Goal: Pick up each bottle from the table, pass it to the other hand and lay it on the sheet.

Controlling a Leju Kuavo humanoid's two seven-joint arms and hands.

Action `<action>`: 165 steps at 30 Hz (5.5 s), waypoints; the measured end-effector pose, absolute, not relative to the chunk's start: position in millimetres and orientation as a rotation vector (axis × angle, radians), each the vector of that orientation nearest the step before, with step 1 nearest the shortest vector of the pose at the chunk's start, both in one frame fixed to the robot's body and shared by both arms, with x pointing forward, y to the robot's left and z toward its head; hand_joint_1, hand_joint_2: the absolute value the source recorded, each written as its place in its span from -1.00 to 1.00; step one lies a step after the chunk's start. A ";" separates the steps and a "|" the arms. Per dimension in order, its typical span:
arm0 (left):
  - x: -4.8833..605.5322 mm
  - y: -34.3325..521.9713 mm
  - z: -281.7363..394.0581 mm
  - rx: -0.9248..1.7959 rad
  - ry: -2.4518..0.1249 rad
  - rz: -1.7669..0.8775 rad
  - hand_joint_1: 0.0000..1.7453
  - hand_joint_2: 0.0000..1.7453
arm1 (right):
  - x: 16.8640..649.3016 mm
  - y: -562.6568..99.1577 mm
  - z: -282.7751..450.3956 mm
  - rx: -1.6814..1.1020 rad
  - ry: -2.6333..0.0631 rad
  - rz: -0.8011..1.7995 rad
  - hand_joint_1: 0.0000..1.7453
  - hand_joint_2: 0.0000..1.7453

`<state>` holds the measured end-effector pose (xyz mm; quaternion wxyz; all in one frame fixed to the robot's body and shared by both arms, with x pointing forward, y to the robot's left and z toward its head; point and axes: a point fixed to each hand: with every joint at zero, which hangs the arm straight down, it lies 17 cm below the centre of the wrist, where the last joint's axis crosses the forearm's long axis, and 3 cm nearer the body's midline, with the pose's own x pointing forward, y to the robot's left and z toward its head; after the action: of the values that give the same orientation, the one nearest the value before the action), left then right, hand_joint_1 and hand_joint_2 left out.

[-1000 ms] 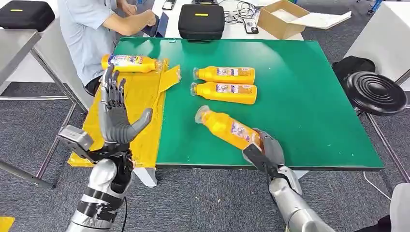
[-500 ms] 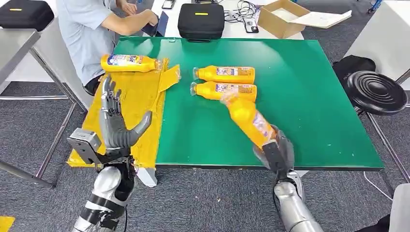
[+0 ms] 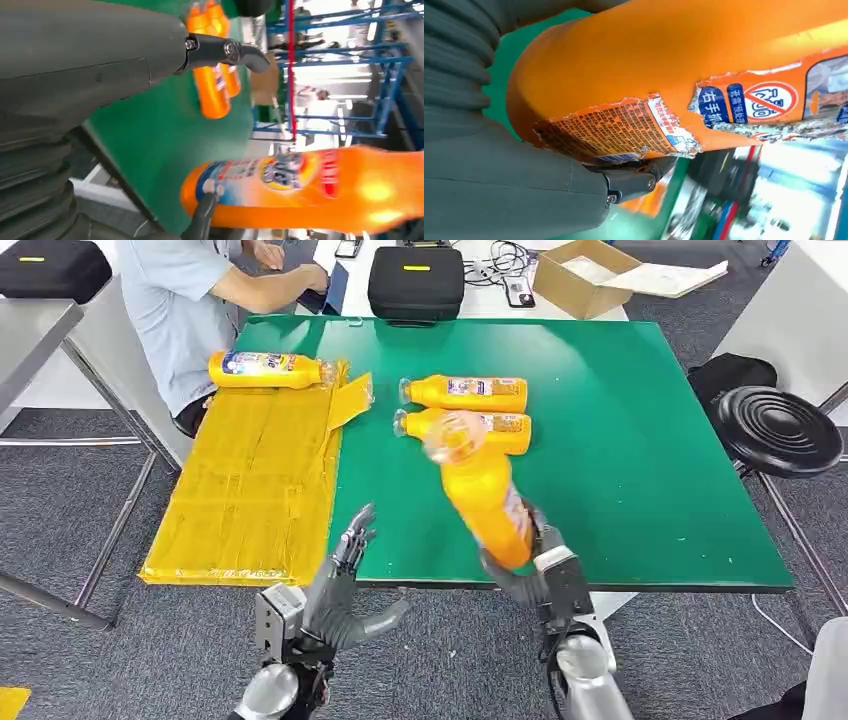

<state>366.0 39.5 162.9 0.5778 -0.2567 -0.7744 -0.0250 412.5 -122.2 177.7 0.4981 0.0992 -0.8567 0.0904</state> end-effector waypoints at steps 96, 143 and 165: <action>524.4 232.9 213.2 0.526 -1.931 -0.233 1.00 1.00 | 397.7 -56.2 157.9 0.357 -1.963 0.003 -1.00 -1.00; 559.0 249.5 28.6 0.489 -1.277 -0.858 -1.00 1.00 | 369.5 53.1 129.4 0.613 -1.805 0.260 -1.00 -1.00; 551.8 242.4 78.8 0.301 -1.601 -0.634 -1.00 1.00 | 363.7 53.5 117.3 0.595 -1.803 0.302 -1.00 -1.00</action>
<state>551.8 242.4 78.8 0.6416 0.1322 -0.7025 -0.2782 363.7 53.5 117.3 0.5722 0.2539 -0.7691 0.1289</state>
